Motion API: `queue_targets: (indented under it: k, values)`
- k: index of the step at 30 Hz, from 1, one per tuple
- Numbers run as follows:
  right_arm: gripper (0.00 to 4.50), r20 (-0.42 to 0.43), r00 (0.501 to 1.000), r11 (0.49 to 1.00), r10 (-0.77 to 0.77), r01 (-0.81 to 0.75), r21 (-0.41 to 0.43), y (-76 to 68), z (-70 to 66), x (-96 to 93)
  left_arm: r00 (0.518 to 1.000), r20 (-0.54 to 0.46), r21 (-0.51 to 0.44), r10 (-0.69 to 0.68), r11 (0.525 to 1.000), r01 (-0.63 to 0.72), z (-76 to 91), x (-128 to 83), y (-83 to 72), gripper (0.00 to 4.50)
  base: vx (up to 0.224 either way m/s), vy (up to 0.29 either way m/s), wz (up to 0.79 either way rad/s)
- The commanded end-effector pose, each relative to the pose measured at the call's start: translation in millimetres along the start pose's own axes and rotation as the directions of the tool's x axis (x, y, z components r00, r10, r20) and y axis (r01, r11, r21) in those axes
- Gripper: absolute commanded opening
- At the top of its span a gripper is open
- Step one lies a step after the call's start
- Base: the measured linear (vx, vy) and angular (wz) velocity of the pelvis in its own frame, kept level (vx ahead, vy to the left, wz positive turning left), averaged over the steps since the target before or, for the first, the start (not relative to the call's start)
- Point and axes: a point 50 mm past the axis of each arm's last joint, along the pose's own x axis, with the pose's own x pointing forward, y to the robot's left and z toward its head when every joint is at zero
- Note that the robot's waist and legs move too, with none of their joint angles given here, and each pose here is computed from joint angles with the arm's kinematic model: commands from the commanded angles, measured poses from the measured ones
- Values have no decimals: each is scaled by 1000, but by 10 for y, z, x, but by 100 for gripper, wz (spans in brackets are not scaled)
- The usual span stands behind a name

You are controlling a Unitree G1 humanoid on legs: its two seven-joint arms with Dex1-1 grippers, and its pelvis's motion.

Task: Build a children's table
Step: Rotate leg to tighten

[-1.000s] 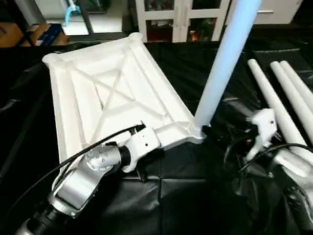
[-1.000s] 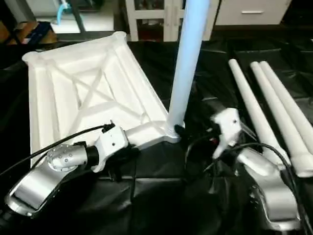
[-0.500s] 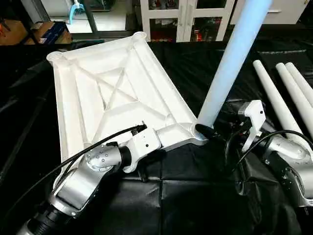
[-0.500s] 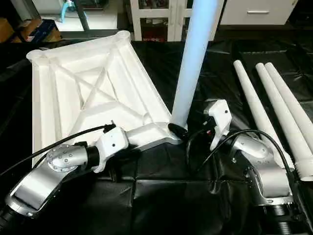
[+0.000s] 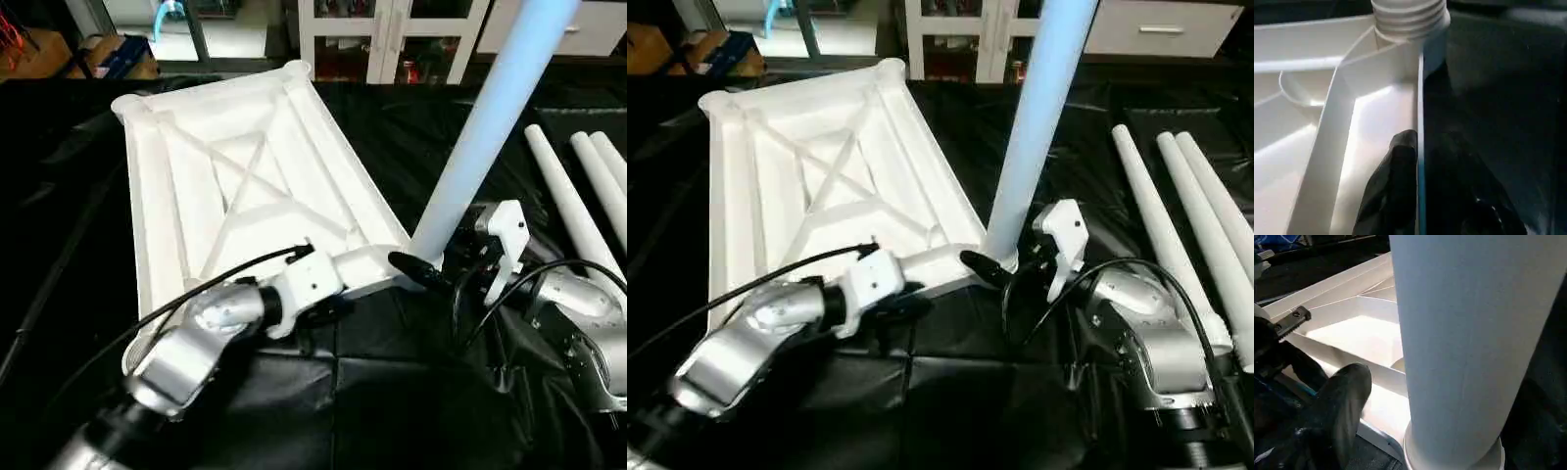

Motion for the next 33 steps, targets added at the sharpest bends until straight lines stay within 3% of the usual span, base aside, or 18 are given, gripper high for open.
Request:
queue_targets:
  k: [1, 11, 13, 23, 32, 33]
  values:
    - [390, 18, 999, 999, 29, -28, -20, 38, 43, 18, 997, -66, -28, -27, 999, 25, -145, 71, -70, 95, 0, 0, 0]
    - [390, 20, 999, 999, 27, -27, -25, 49, 46, 2, 993, -111, -24, -38, 999, 35, -222, 110, -62, 95, 0, 0, 0]
    - [390, 19, 999, 999, 28, -27, -26, 46, 48, -7, 989, -141, -37, -38, 999, 33, -270, 67, -39, 59, 0, 0, 0]
    - [390, 17, 1000, 999, 18, -17, -31, 18, 49, -31, 978, -203, -67, -54, 997, 41, -363, -3, -6, 5, 0, 0, 0]
    - [390, 4, 1000, 1000, 7, -7, -10, -42, 37, -96, 967, -230, -81, -111, 992, 95, -402, 1, -78, 5, 0, 0, 0]
    - [361, 2, 1000, 1000, 16, -16, -2, -42, 35, -96, 967, -230, -77, -112, 992, 97, -399, 4, -78, 0, 0, 0, 0]
